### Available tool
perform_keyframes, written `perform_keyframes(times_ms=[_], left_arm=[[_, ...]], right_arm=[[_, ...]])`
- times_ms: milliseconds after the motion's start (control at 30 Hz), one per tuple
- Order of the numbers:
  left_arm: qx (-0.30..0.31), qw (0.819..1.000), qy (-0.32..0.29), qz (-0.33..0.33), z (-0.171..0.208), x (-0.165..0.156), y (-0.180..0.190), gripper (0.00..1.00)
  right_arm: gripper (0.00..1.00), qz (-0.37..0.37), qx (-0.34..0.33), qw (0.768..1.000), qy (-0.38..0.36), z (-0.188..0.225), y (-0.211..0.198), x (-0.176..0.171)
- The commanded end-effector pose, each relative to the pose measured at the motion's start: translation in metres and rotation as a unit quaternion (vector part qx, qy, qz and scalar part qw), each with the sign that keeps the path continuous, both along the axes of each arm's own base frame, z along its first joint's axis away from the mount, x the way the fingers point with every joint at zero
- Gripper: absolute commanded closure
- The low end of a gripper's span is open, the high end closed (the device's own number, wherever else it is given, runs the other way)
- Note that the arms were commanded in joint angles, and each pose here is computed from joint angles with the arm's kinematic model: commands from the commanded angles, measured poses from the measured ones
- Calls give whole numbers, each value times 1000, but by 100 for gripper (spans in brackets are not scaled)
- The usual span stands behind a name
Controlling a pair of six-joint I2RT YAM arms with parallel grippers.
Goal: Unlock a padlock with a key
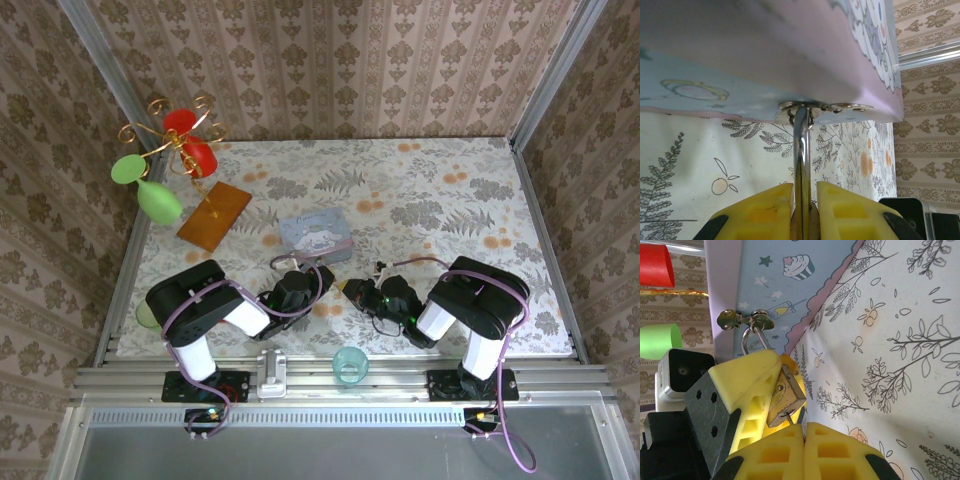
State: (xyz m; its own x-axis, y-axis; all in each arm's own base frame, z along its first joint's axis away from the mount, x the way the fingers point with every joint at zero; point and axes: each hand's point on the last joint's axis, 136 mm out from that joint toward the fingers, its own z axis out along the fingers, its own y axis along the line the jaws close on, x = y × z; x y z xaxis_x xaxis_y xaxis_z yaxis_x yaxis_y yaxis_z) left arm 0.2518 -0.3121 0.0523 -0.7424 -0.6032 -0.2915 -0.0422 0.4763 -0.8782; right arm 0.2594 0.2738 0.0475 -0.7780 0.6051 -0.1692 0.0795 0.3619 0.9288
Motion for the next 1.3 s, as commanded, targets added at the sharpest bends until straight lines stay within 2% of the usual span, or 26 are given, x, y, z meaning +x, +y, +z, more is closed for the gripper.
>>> perform_keyframes(times_ms=[0, 200, 700, 900, 1267], left_arm=[[-50, 999, 0, -15, 18, -5, -15, 99], [-73, 997, -5, -17, 35, 0, -24, 99], [-86, 996, -5, -9, 39, 5, -23, 99], [-94, 995, -5, -7, 47, 4, -23, 99], [-110, 994, -9, -4, 56, 5, -28, 100]], right_arm=[[100, -46, 23, 998, -31, 21, -3, 17], [100, -62, 30, 997, -40, 29, -2, 20], [100, -64, 27, 994, -80, 49, 1, 15], [100, -122, 5, 990, -69, 34, -21, 15], [100, -137, 34, 988, -61, 37, 12, 11]])
